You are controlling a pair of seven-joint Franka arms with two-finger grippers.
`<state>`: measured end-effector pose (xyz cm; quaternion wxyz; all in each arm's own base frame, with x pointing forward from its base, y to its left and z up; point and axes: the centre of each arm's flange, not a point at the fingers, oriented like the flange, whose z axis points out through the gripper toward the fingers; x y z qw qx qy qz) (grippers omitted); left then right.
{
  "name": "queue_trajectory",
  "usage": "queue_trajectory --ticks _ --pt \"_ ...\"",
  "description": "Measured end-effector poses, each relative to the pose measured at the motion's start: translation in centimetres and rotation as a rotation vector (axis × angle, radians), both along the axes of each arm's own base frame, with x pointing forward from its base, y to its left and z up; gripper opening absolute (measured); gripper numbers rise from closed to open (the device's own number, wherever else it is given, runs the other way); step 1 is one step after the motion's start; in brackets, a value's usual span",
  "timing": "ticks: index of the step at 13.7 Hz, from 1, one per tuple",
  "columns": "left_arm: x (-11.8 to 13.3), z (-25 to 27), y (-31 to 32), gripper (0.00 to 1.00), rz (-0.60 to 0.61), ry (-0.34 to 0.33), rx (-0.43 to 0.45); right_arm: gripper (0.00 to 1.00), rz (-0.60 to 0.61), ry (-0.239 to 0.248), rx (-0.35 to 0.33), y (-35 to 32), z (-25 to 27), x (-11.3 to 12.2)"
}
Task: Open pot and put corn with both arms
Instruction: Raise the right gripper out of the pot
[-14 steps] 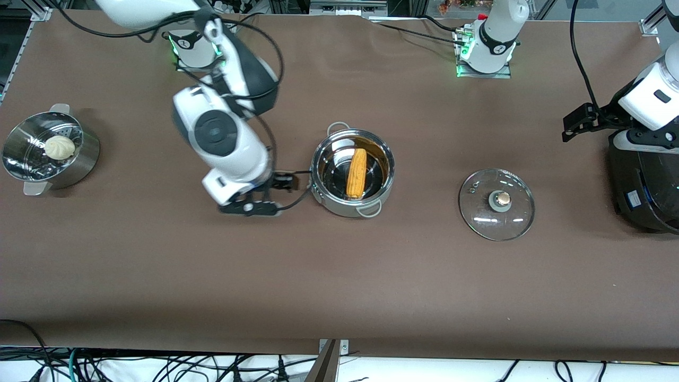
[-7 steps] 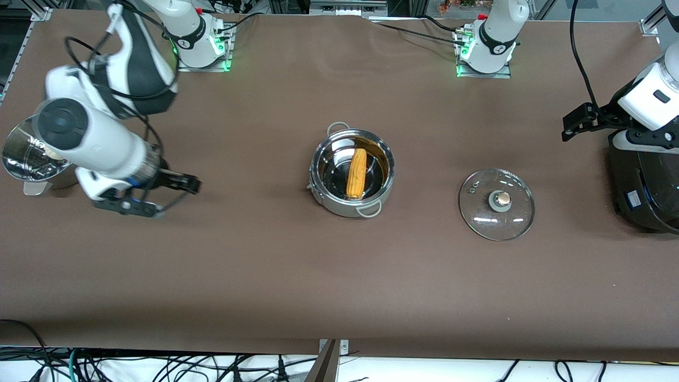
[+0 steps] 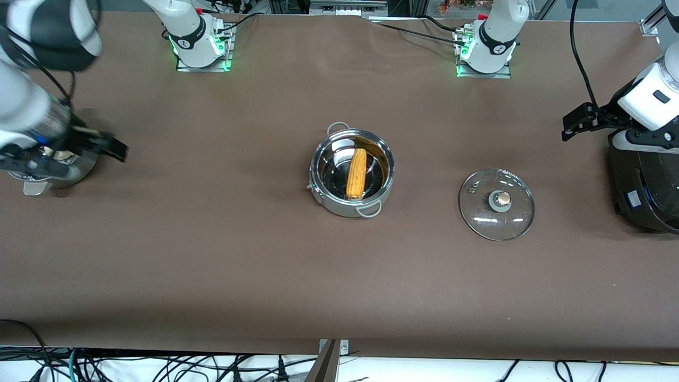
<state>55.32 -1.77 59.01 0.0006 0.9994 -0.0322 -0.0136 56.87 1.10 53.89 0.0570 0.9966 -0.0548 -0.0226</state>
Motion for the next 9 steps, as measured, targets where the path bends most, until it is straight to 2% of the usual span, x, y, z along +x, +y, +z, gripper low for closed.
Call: queue_trajectory --ticks 4,6,9 --pt "0.0 0.0 0.0 1.00 0.000 0.000 0.000 1.00 -0.008 0.011 0.057 -0.3 2.9 -1.8" --pt "0.0 0.0 0.1 1.00 -0.001 0.000 0.000 1.00 -0.015 0.013 0.091 -0.1 3.0 -1.8" --pt "0.0 0.0 0.1 1.00 -0.002 0.000 0.000 1.00 -0.019 0.019 0.098 -0.3 2.6 -1.6"
